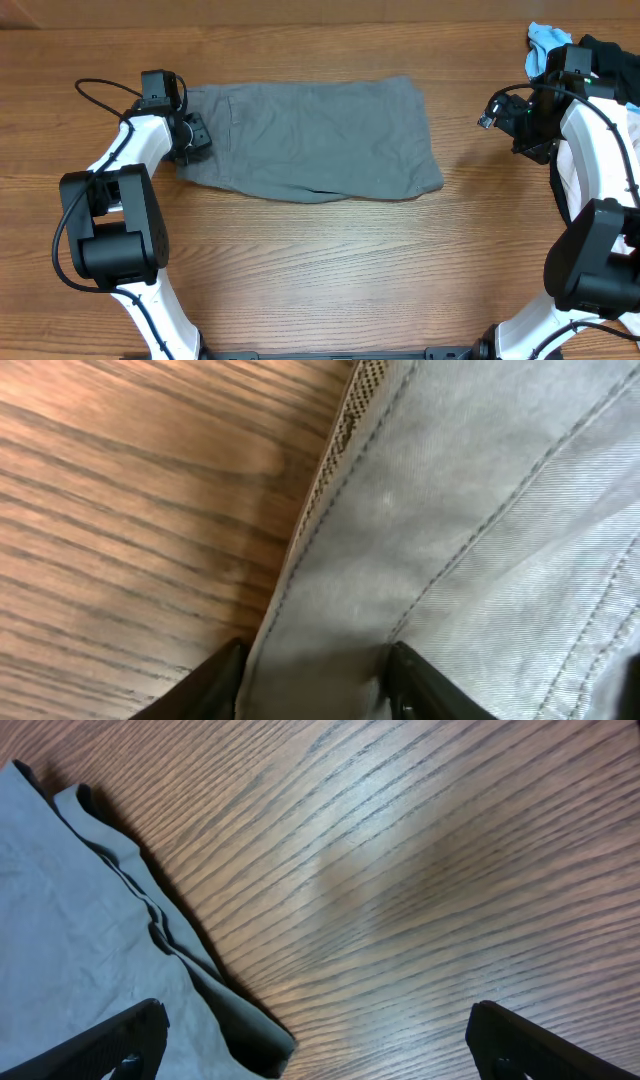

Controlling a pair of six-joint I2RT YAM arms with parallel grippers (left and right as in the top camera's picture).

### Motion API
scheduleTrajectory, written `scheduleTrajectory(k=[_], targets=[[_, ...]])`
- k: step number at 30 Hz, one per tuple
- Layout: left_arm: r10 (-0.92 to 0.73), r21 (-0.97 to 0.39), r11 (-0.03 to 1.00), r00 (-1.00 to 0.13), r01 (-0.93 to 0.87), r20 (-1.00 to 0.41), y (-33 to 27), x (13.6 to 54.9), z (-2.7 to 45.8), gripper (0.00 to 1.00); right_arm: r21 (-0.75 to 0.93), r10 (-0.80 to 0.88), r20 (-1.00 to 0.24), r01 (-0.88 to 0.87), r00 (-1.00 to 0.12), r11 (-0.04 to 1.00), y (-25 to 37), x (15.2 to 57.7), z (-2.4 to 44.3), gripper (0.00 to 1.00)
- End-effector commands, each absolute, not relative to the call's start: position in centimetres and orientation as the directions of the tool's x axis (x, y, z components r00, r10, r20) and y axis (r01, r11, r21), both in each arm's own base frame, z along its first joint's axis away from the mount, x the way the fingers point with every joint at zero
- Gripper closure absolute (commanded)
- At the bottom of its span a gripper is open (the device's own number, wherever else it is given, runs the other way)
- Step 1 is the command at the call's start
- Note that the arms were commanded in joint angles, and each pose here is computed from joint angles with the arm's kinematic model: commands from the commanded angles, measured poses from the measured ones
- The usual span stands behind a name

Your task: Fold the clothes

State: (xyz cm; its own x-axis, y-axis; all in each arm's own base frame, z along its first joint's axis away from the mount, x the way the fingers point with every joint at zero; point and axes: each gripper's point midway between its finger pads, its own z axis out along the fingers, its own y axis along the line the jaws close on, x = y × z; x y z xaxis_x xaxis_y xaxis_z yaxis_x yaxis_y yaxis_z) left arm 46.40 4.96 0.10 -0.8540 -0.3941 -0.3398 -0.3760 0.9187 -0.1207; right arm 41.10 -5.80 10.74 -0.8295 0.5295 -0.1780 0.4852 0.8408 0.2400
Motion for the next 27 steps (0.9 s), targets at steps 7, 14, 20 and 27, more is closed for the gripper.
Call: scheduleTrajectory(k=[7, 14, 20, 27], targets=[[-0.399, -0.188, 0.909, -0.906, -0.371, -0.140, 2.1, 42.8, -5.7, 0.46, 0.234, 0.528, -0.206, 0.483, -0.824, 0.844, -6.3, 41.7, 11.3, 0.00], [-0.398, -0.184, 0.909, -0.909, -0.374, -0.125, 2.0, 42.4, -5.8, 0.57, 0.234, 0.528, -0.206, 0.482, -0.824, 0.844, -6.3, 41.7, 11.3, 0.00], [-0.400, -0.173, 0.909, -0.909, -0.378, -0.118, 2.2, 42.2, -5.9, 0.80, 0.234, 0.528, -0.206, 0.482, -0.824, 0.844, -6.3, 41.7, 11.3, 0.00], [-0.401, -0.167, 0.910, -0.909, -0.380, -0.113, 2.4, 42.9, -4.5, 0.96, 0.234, 0.528, -0.206, 0.483, -0.824, 0.844, -6.3, 41.7, 11.3, 0.00]])
